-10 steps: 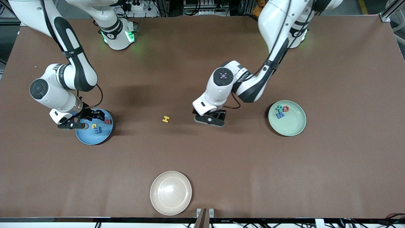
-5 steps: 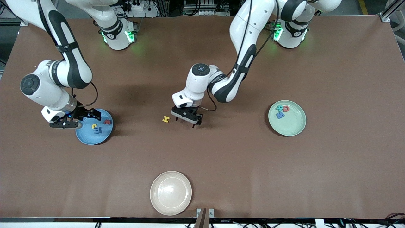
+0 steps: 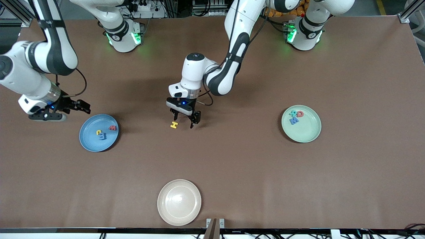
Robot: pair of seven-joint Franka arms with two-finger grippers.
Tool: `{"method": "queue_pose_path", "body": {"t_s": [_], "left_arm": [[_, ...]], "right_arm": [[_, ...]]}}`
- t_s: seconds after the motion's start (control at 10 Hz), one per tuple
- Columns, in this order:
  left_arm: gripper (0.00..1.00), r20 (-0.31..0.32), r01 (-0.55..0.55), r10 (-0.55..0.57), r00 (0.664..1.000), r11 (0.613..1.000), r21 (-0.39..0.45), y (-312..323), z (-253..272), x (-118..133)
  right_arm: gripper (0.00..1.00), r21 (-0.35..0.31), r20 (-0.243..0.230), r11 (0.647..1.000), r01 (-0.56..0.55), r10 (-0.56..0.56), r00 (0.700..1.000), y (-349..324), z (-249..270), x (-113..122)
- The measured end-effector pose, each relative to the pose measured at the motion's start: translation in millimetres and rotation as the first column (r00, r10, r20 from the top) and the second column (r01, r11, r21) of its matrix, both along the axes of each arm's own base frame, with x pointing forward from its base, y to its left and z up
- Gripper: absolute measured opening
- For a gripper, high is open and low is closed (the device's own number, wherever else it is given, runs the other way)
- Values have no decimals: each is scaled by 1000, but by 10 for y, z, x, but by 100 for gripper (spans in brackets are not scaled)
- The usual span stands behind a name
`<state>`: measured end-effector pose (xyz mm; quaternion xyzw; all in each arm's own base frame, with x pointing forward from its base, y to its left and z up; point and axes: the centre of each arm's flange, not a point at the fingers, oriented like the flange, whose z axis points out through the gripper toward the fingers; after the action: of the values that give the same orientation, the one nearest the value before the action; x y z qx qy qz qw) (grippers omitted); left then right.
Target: Sort upper and lower case letters into plates
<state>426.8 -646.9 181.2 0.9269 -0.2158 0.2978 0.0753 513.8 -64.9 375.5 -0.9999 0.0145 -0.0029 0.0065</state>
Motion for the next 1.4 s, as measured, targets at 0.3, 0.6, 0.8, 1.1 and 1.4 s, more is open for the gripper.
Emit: {"method": "queue_pose_path", "body": {"t_s": [0.3,0.6,0.8,1.1,1.4], "left_arm": [[100,16,-20,21,1000,998,-61,-122,96,40],[100,22,2,-1,1000,998,-63,-196,-57,-29],[99,18,26,-25,1000,999,-42,-209,-387,-155],[92,27,41,-40,999,997,-62,-298,-427,-215],[81,32,40,-38,999,997,-64,-296,-416,-187]], "right_arm": [[100,6,-5,1000,-2,2,1000,-28,931,156],[100,2,19,999,-33,32,999,113,1776,270],[100,-3,51,998,-64,64,997,280,2157,297],[100,-65,54,993,-100,104,993,403,2471,274],[100,-78,46,993,-91,95,994,449,2744,208]]}}
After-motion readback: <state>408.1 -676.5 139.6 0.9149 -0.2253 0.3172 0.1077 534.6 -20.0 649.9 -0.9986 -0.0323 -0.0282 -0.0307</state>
